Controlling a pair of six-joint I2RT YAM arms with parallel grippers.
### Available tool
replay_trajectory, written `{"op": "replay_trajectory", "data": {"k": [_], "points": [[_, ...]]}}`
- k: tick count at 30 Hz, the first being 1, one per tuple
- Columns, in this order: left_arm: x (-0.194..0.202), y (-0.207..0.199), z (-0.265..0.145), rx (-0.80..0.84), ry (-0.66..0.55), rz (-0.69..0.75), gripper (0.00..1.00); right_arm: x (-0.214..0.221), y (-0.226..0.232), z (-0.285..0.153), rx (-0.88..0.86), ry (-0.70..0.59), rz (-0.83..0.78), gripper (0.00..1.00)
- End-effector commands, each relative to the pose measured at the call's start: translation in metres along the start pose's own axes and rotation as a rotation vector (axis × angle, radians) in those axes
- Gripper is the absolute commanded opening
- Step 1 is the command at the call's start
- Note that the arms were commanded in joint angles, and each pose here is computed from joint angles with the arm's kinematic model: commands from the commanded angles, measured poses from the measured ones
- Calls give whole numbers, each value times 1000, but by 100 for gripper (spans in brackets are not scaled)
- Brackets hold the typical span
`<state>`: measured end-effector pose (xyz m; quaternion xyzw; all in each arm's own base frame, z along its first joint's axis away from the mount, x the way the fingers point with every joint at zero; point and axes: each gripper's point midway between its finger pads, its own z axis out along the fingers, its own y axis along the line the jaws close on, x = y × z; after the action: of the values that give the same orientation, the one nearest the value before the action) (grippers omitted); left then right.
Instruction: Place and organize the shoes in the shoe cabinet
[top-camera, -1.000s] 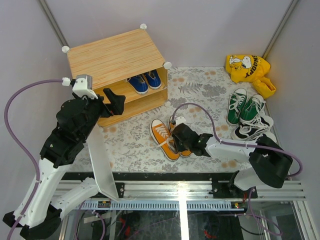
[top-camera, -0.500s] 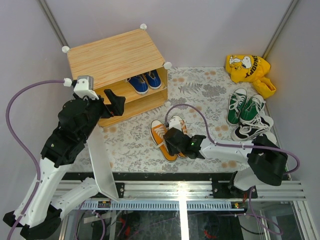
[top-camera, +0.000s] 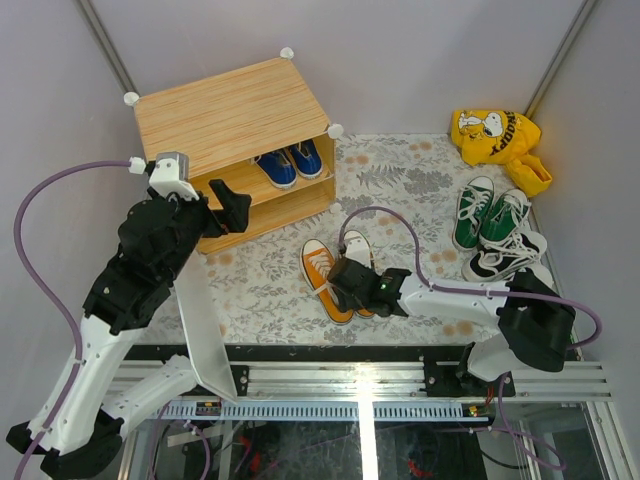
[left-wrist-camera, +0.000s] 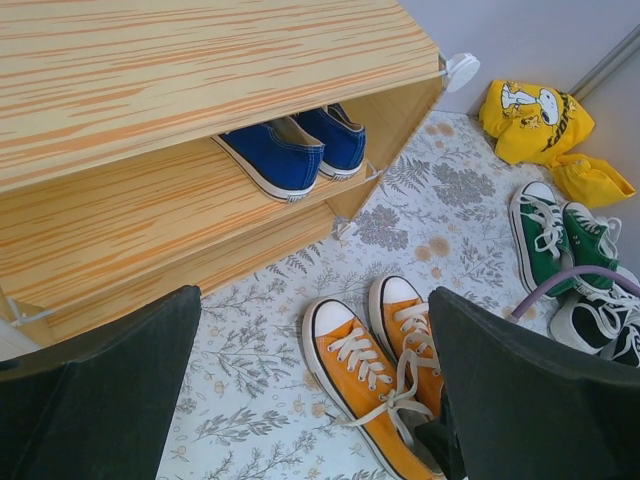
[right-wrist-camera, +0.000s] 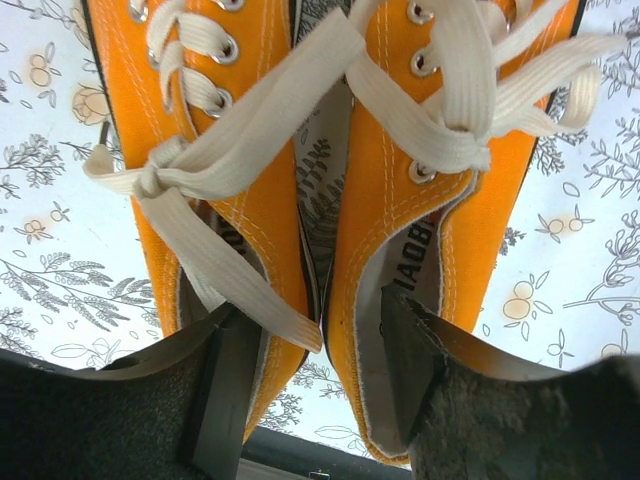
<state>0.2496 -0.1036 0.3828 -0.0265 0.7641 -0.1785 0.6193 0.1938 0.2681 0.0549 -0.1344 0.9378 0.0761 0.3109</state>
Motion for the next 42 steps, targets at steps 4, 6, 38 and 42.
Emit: {"op": "replay_trajectory", "data": {"k": [4,6,38,42], "points": [[3,2,4,-11,2,18,95,26,6,18,1,40,68,53],[2,2,5,-13,2,20,95,35,7,23,14,54,51,50],[-71,-12,-36,24,-120,24,95,-218,187,-78,-495,-462,-265,0],[-72,-10,-38,20,-125,26,95,-256,198,-74,-494,-523,-250,0]]}}
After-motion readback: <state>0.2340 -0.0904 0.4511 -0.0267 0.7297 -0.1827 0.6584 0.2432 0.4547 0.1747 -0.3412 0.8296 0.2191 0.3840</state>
